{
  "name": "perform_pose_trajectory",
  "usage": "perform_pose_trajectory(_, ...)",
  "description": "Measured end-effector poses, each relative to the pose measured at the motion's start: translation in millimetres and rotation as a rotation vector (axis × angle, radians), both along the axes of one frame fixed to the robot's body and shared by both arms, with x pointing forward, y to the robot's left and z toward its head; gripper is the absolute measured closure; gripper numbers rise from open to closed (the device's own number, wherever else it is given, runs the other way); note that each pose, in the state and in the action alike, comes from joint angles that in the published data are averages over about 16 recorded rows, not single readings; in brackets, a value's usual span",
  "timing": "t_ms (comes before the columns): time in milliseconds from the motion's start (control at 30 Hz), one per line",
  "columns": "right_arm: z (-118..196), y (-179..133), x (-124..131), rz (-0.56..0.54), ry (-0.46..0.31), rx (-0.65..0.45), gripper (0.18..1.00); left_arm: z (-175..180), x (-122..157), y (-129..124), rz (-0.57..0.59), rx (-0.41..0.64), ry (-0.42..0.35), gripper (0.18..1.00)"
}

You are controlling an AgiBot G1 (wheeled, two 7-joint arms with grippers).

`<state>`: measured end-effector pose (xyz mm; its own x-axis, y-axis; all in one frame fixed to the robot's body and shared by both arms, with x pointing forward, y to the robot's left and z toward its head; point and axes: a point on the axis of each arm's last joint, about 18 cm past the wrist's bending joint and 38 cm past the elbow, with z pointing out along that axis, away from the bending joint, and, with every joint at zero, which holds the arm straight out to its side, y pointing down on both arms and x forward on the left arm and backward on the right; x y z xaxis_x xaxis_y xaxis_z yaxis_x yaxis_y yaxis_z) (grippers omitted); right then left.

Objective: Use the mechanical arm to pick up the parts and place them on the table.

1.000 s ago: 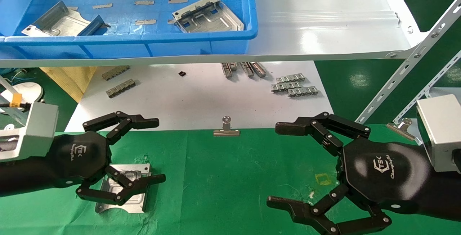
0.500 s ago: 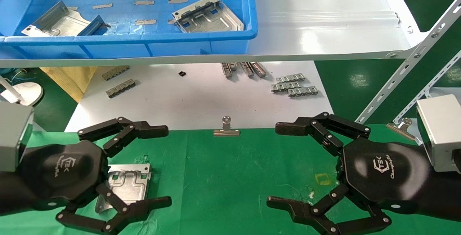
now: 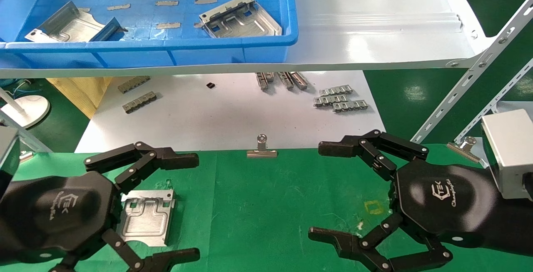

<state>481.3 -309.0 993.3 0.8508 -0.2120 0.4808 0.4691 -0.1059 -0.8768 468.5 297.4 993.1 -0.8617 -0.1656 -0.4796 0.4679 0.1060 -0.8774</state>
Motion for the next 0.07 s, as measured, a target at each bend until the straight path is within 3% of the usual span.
perform_pose_trajectory(67, 0.0, 0.0, 0.0, 0.000, 0.000, 0.000, 0.179, 0.1, 0.1, 0.1, 0.000, 0.000, -0.001, 0.183)
